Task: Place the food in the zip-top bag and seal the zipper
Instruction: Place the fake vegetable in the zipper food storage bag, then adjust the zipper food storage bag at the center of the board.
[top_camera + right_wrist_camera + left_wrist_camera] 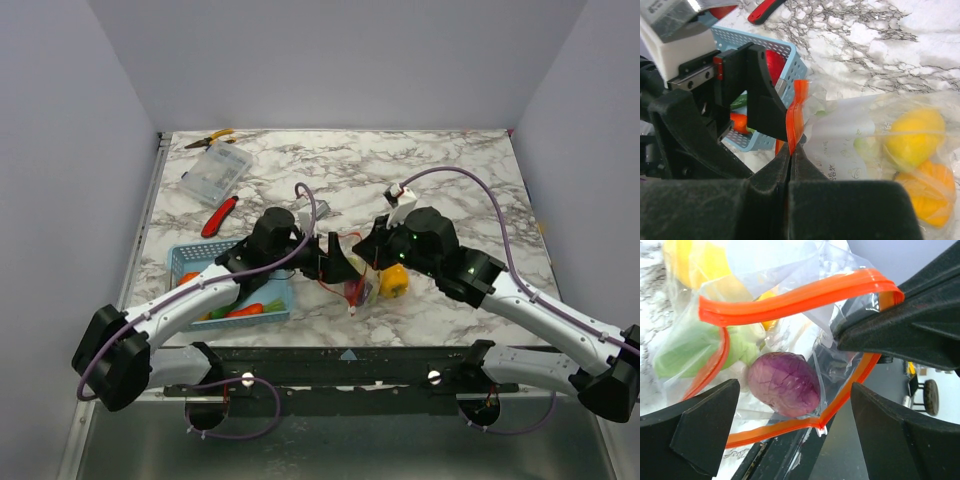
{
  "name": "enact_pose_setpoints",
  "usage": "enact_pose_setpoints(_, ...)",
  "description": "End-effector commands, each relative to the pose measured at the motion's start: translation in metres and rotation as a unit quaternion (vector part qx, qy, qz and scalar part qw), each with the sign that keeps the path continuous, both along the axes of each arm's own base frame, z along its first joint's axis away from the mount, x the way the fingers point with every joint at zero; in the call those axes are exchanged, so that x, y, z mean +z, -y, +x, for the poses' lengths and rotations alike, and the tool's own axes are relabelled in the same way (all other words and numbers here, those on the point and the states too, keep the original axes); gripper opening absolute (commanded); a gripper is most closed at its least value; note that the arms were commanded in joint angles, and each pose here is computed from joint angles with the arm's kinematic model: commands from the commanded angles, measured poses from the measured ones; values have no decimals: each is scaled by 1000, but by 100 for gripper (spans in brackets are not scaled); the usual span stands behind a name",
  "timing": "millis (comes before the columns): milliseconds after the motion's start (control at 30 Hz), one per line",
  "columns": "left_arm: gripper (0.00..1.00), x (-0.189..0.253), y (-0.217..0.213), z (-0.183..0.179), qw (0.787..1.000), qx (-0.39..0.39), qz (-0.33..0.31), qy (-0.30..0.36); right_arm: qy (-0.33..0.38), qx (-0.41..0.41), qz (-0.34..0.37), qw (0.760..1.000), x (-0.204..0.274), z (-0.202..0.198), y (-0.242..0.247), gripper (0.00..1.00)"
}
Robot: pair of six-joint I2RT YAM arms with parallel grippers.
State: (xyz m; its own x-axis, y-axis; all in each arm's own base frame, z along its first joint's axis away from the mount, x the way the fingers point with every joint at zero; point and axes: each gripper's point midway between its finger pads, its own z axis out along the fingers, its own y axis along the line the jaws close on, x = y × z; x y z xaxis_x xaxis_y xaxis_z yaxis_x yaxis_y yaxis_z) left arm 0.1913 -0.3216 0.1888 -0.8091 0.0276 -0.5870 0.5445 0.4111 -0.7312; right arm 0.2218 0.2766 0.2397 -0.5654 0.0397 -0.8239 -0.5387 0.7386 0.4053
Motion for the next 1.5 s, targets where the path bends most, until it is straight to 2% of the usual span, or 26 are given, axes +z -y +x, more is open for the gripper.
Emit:
enact_pose_setpoints(0,91,11,-22,6,997,49,39,47,16,1,22,1000,13,-2,0,1)
enact_pose_setpoints(133,84,9,-48,8,990,99,71,70,16,-3,18,1000,13,-2,3,1)
enact_pose_setpoints(267,75,-2,-69,11,982,149,100,67,18,-6,19,1000,14,-2,5,1)
enact_pose_setpoints(500,76,-42,-59,1,984,123,125,-7,23,-8,20,999,21,-3,8,1)
enact_pose_setpoints(567,67,-51,-54,-1,985,110,127,-26,25,-9,20,999,23,-3,9,1)
enact_pose_setpoints(667,41,-48,-46,-5,989,88,115,-29,25,-11,20,999,22,-4,11,1)
enact_pose_setpoints(733,28,-30,-42,-6,993,76,93,-11,26,-16,18,999,22,-4,14,1)
enact_pose_setpoints(800,20,-3,-36,-7,996,61,60,12,29,-25,11,999,21,-2,18,1)
enact_pose_setpoints(867,16,28,-27,-12,999,39,19,30,33,-36,3,999,20,0,22,1)
enact_pose_setpoints(1000,2,83,-11,-29,997,-21,-56,38,43,-52,-6,998,21,4,29,1)
enact_pose_setpoints(1100,0,105,-3,-37,995,-42,-86,36,49,-66,-16,997,21,7,36,1)
enact_pose_setpoints(1200,0,111,-1,-38,994,-46,-91,39,54,-82,-28,995,22,10,44,1)
enact_pose_setpoints(1467,0,60,-10,-16,1000,9,14,12,69,-99,-23,992,34,6,58,1)
